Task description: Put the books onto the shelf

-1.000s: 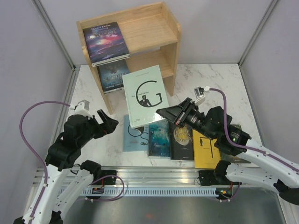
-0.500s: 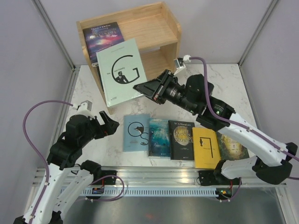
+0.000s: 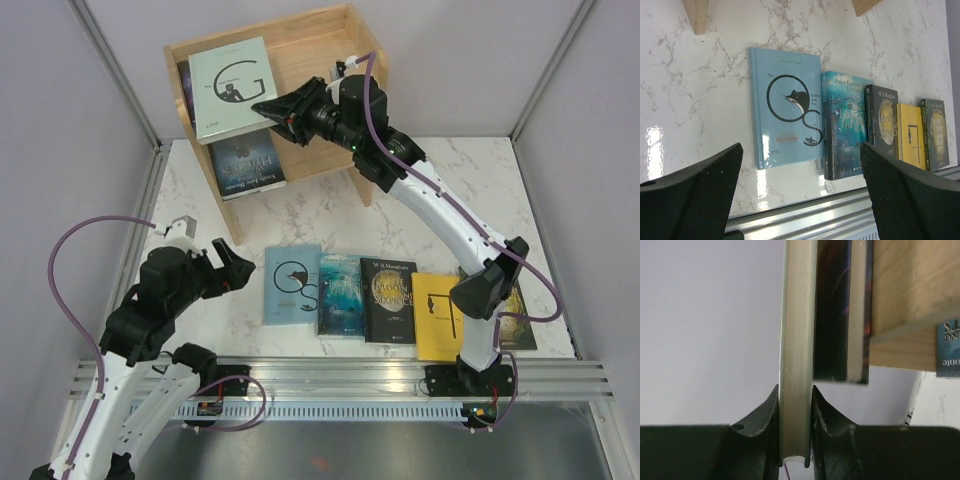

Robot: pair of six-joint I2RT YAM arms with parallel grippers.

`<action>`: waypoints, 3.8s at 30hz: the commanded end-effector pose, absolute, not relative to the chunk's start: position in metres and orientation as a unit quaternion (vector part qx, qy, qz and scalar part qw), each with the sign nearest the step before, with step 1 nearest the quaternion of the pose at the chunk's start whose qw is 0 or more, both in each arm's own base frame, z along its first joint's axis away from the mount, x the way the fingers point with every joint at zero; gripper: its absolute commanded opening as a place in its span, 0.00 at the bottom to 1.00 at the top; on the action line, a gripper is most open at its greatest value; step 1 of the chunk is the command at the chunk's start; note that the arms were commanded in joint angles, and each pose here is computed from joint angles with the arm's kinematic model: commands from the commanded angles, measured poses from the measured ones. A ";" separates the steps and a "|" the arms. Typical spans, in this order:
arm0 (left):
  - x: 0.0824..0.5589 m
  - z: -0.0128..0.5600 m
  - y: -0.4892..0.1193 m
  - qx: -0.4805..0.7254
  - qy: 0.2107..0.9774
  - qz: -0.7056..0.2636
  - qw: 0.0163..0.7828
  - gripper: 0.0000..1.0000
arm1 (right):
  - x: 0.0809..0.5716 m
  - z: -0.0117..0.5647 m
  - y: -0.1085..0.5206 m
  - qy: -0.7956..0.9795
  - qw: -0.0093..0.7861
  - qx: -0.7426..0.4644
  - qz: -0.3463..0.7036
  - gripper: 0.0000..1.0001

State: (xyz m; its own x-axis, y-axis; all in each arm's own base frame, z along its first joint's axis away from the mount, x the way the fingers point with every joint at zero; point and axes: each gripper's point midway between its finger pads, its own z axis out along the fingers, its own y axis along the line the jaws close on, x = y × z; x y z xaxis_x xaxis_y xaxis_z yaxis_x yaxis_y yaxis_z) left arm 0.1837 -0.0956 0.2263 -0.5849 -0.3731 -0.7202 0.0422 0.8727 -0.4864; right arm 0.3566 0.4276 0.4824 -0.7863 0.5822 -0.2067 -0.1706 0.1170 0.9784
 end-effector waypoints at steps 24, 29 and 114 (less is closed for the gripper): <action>0.187 0.231 -0.095 -0.081 0.851 -0.232 0.465 1.00 | 0.343 0.493 0.395 0.659 0.220 0.111 0.711 0.91; 0.188 0.231 -0.095 -0.081 0.852 -0.230 0.464 1.00 | 0.343 0.489 0.388 0.662 0.223 0.110 0.708 0.70; 0.195 0.205 -0.149 -0.020 0.868 -0.325 0.376 1.00 | 0.279 0.337 0.283 0.745 0.296 0.085 0.592 0.95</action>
State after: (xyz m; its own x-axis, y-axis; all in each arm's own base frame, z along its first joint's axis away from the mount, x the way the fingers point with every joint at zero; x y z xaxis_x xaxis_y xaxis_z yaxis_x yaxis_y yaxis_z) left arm 0.1921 -0.1220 0.2077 -0.6792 -0.3274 -0.6569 0.0974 0.8468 -0.5228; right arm 0.2928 0.3062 0.3496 -0.8579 0.4766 -0.1917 -0.1080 0.1974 0.9744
